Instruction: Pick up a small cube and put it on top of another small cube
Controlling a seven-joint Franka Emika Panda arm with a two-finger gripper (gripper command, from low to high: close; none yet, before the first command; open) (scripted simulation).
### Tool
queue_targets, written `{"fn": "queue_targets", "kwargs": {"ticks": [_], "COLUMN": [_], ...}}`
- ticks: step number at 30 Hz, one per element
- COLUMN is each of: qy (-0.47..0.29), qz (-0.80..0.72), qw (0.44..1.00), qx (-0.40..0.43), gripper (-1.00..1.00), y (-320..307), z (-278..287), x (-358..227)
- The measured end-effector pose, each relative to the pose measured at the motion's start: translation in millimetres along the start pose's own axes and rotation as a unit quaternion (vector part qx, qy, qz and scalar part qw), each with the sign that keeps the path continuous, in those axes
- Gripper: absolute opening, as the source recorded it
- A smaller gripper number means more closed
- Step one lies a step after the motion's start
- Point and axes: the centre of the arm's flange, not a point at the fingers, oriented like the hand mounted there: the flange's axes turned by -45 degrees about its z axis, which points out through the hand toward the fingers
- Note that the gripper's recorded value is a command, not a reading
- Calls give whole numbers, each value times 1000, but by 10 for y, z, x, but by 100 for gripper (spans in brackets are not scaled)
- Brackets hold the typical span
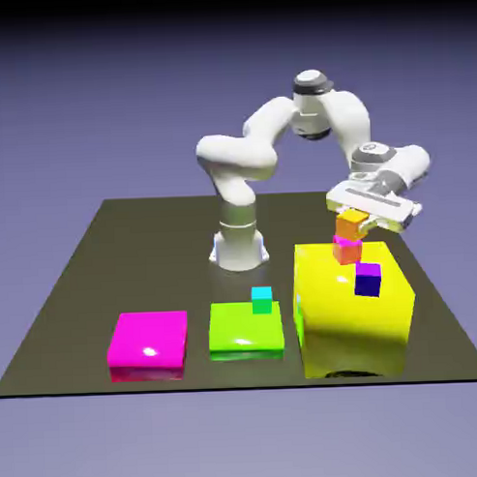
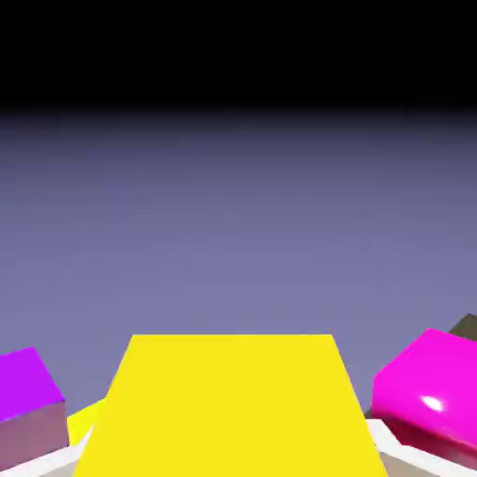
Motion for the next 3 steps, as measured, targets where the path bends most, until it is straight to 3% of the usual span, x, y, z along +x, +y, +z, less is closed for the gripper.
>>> {"fn": "queue_targets", "kwargs": {"ticks": [3], "qy": [0], "qz": [0], "qw": [1000], "qx": [0], "gripper": [100], "y": [-7], "z": [-462], "x": [158]}}
